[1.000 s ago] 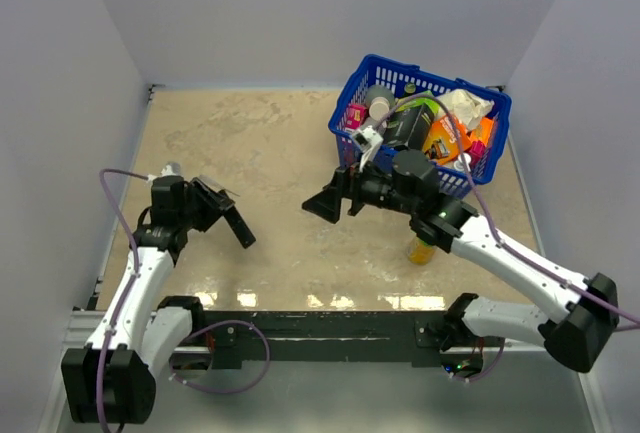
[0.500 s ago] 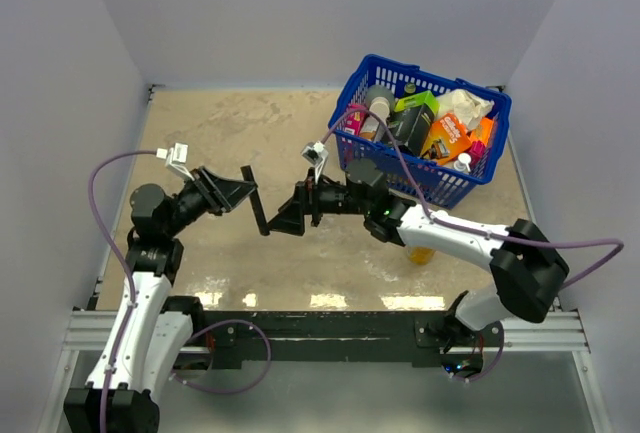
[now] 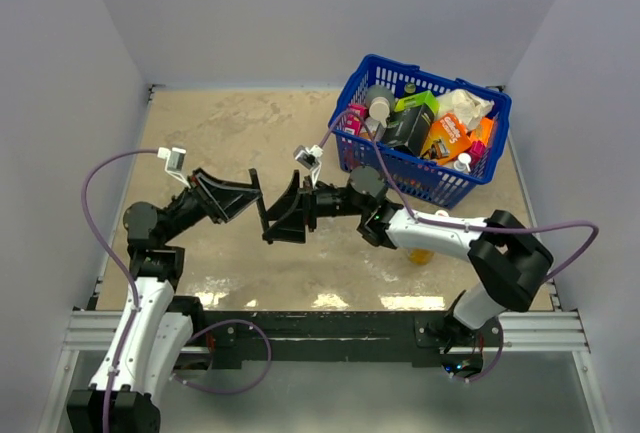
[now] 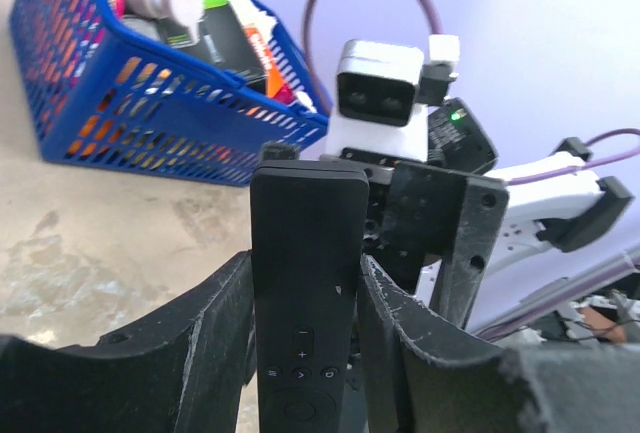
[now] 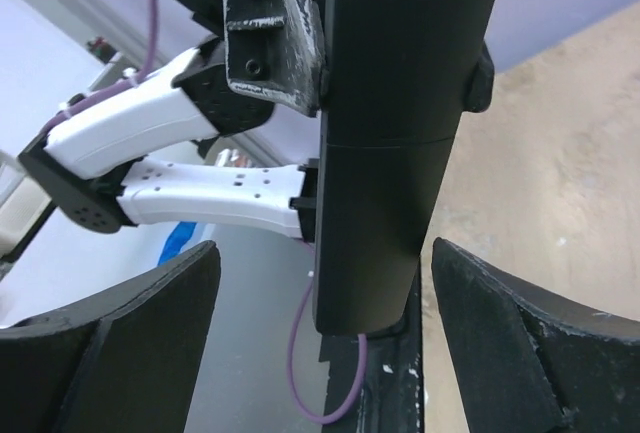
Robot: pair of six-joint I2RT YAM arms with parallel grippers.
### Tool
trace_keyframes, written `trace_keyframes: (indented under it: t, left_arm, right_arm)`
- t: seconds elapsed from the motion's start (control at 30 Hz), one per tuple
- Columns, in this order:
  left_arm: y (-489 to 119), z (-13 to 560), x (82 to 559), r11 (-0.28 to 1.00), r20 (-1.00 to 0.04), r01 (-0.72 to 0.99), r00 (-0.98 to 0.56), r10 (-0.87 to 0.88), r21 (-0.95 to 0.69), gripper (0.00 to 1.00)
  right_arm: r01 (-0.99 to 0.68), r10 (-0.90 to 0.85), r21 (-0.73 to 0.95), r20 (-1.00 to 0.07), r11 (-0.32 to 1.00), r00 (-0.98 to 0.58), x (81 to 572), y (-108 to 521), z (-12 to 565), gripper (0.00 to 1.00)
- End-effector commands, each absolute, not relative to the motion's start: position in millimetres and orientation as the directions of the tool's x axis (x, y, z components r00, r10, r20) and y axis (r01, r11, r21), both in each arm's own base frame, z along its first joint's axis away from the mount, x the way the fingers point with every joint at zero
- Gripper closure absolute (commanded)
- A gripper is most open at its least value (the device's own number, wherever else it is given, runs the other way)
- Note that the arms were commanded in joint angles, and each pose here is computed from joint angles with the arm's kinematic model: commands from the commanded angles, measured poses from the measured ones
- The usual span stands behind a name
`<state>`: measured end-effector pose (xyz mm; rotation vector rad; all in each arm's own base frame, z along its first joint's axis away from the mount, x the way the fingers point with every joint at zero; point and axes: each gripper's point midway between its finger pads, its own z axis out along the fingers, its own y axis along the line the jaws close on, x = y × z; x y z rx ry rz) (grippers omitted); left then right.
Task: Unload the batteries from the remote control
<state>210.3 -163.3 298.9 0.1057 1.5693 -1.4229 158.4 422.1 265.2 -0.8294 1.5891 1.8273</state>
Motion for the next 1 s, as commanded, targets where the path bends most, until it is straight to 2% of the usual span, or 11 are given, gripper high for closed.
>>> trace_keyframes:
  t: [0.0, 0.23, 0.37, 0.4, 0.5, 0.67, 0.77, 0.8, 0.87, 0.9, 0.97]
  left_arm:
    - [-168, 327, 190, 0.215, -0.715, 0.733, -0.479, -0.509, -0.645, 0.83]
    - [-170, 341, 176, 0.16, -0.727, 0.783, -0.453, -0.516, -0.602, 0.81]
    - [-170, 342, 175, 0.133, -0.709, 0.777, -0.472, -0.524, -0.615, 0.78]
    - [-171, 341, 175, 0.132, -0.71, 0.777, -0.475, -0.52, -0.616, 0.74]
    - [-171, 336, 179, 0.143, -0.705, 0.761, -0.49, -0.513, -0.633, 0.51]
    - [-169, 319, 196, 0.256, -0.75, 0.737, -0.477, -0.458, -0.626, 0.27]
    - [-165, 302, 205, 0.356, -0.777, 0.7, -0.477, -0.411, -0.619, 0.13]
    - [-162, 286, 212, 0.403, -0.741, 0.624, -0.528, -0.415, -0.67, 0.12]
    - [-154, 282, 223, 0.502, -0.796, 0.618, -0.487, -0.359, -0.605, 0.11]
    - [-146, 260, 228, 0.565, -0.752, 0.513, -0.553, -0.358, -0.646, 0.11]
    - [-136, 254, 241, 0.649, -0.779, 0.48, -0.549, -0.301, -0.589, 0.13]
  right_arm:
    - [-0.761, 0.043, 0.595, -0.779, -0.259, -0.625, 139, 425, 286, 0.12]
    - [-0.759, 0.052, 0.591, -0.779, -0.274, -0.625, 136, 430, 290, 0.24]
    - [-0.758, 0.055, 0.596, -0.776, -0.265, -0.629, 137, 430, 291, 0.67]
    - [-0.765, 0.059, 0.589, -0.781, -0.26, -0.621, 136, 428, 294, 0.7]
    - [-0.783, 0.035, 0.608, -0.787, -0.13, -0.616, 150, 430, 274, 0.87]
    - [-0.743, -0.034, 0.604, -0.769, 0.289, -0.638, 191, 410, 217, 0.9]
    - [-0.751, -0.109, 0.564, -0.77, 0.344, -0.629, 189, 399, 201, 0.91]
    - [-0.745, -0.122, 0.556, -0.765, 0.37, -0.632, 189, 394, 194, 0.91]
    - [-0.731, -0.15, 0.532, -0.756, 0.428, -0.637, 190, 382, 180, 0.91]
    - [-0.721, -0.166, 0.52, -0.747, 0.458, -0.644, 190, 376, 172, 0.91]
    - [-0.693, -0.215, 0.49, -0.712, 0.529, -0.668, 190, 362, 151, 0.91]
